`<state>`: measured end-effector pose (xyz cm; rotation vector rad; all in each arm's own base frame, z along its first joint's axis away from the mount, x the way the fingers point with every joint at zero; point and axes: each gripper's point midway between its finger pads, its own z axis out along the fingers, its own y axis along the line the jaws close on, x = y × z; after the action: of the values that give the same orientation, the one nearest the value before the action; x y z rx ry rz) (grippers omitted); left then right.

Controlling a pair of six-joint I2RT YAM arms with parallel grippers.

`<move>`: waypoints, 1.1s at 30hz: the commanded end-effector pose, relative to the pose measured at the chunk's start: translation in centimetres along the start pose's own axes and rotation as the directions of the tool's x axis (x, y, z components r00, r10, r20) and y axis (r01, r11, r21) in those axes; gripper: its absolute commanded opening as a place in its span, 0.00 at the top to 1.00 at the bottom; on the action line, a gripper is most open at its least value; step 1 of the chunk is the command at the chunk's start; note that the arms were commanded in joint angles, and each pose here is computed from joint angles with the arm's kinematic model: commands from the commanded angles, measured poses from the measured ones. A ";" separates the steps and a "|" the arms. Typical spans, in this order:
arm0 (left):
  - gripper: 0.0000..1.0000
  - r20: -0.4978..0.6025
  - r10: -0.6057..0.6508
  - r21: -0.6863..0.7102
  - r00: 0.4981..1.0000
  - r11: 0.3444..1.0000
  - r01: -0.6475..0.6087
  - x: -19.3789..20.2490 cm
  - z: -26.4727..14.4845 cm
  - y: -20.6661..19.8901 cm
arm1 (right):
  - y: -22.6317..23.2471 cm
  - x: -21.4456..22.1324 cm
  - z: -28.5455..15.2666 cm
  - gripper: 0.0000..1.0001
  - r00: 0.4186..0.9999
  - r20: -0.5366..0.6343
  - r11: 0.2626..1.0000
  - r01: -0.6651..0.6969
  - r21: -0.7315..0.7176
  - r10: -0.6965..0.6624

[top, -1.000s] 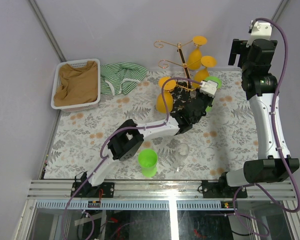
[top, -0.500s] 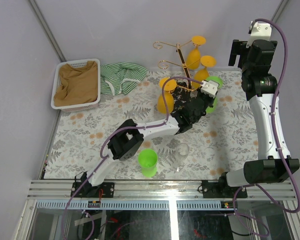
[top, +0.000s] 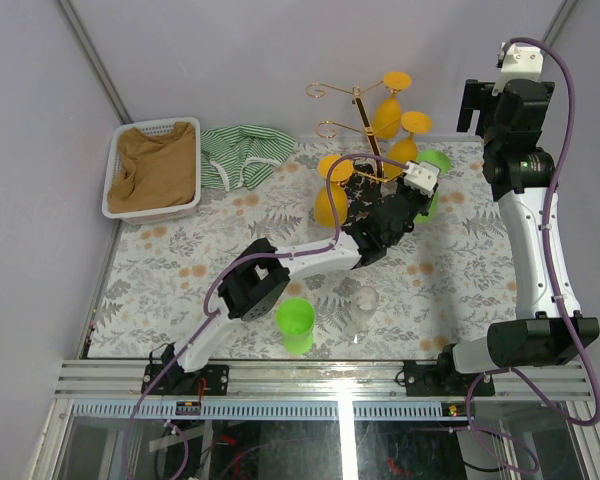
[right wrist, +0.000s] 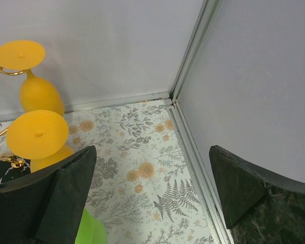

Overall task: Place the wine glass upside down on the wine glass rack
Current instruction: Turn the wine glass upside down at the wine rack.

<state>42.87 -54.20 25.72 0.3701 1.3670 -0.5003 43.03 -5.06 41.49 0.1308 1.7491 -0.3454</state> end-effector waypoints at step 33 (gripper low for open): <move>0.71 0.014 -0.051 0.129 0.999 0.990 0.048 -4.1 -4.1 -2.1 | -0.1 -2.0 -0.4 0.01 0.997 0.063 0.999 -0.040 -0.014 0.041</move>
<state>38.80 -53.91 26.12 0.4561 1.3899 -0.6192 43.09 -4.90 41.48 0.1322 1.7486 -0.3323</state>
